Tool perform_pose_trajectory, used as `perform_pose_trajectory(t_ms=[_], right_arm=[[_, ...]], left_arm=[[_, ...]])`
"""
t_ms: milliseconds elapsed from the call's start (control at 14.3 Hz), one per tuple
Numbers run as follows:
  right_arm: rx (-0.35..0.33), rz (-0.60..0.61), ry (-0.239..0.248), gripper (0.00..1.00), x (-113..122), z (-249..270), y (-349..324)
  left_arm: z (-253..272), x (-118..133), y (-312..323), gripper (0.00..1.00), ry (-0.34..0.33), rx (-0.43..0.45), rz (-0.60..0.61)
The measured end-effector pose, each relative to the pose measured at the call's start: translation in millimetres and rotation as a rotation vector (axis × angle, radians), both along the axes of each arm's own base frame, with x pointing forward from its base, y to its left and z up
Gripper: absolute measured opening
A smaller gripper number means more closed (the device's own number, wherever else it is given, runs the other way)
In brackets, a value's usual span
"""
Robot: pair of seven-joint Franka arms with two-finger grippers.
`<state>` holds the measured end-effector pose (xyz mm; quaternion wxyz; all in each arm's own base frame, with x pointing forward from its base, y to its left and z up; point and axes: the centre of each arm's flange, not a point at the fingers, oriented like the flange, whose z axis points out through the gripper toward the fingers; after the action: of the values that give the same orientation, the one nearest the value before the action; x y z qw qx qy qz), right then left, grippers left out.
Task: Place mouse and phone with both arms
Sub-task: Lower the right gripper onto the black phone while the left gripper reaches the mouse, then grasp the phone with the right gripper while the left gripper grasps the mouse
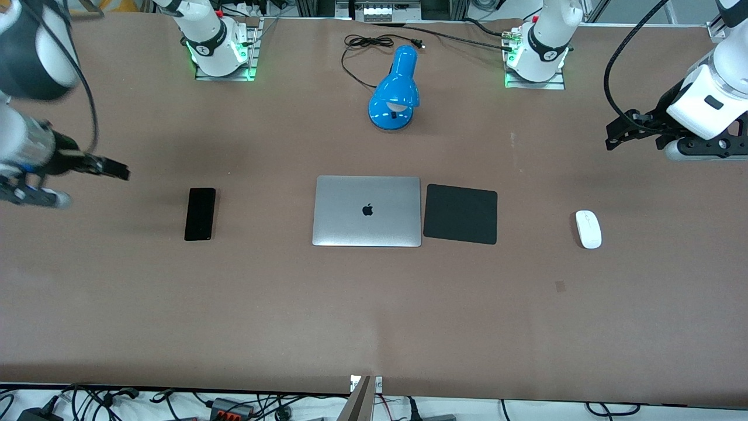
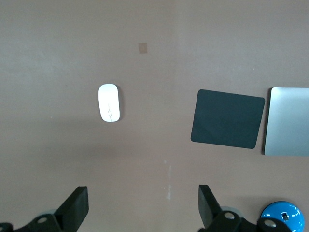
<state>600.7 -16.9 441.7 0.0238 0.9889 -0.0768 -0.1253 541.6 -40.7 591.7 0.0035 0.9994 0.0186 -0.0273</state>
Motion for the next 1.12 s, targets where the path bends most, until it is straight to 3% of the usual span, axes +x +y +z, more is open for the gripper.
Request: perform_pose_trajectory(t_ms=[279, 419, 907, 1116], right_arm=[[-0.014, 0.038, 0.153, 1.00, 21, -153, 36], [-0.020, 0.055, 0.199, 1.00, 20, -209, 46], [-0.020, 0.075, 0.159, 1.00, 3, -263, 54], [-0.020, 0.072, 0.151, 1.00, -3, -272, 51]], left_arm=[[-14, 1, 2, 1.00, 0.059, 0.003, 0.004], [-34, 9, 6, 1.00, 0.097, 0.005, 0.011], [-156, 59, 60, 1.00, 0.273, -0.007, 0.065], [-240, 90, 84, 1.00, 0.227, -0.015, 0.084]])
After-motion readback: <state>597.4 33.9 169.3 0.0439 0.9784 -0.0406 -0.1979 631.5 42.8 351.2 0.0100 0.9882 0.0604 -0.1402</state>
